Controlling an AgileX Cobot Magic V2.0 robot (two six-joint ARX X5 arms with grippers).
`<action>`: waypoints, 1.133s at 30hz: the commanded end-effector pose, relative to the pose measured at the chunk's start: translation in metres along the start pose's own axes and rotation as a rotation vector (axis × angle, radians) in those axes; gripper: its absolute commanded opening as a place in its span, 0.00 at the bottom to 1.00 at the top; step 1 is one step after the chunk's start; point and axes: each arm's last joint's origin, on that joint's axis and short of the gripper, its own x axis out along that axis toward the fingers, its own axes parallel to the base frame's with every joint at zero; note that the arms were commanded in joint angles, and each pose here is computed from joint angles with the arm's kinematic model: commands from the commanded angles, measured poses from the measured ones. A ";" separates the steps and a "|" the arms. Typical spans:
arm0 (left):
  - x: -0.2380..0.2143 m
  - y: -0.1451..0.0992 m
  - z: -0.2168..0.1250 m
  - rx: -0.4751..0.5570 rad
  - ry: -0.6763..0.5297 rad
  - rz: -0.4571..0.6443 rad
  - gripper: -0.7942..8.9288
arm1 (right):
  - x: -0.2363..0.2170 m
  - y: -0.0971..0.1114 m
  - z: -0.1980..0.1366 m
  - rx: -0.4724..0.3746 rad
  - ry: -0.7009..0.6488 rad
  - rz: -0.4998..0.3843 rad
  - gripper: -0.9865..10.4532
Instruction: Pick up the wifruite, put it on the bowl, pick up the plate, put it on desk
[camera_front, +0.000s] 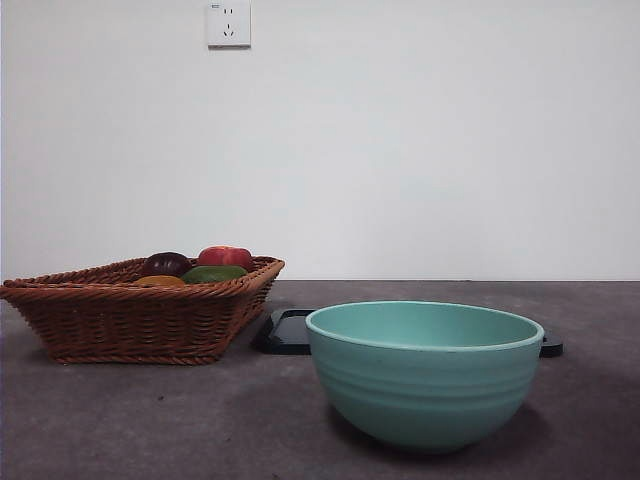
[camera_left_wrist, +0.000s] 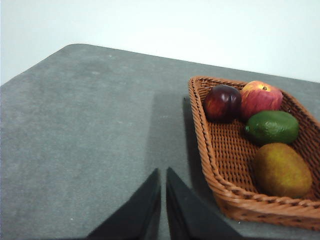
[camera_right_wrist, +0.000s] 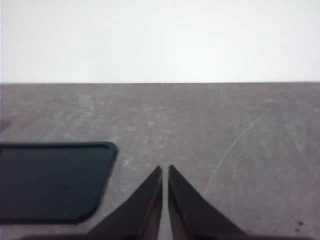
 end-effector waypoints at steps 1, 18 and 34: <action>0.001 0.000 -0.002 -0.054 -0.009 -0.001 0.10 | 0.000 0.000 0.000 0.124 -0.003 0.013 0.10; -0.010 -0.021 0.075 -0.159 -0.059 -0.145 0.10 | -0.025 0.010 0.083 0.364 -0.028 0.032 0.09; 0.001 -0.061 0.200 -0.151 0.132 -0.511 0.10 | -0.012 0.029 0.173 0.226 0.271 0.311 0.09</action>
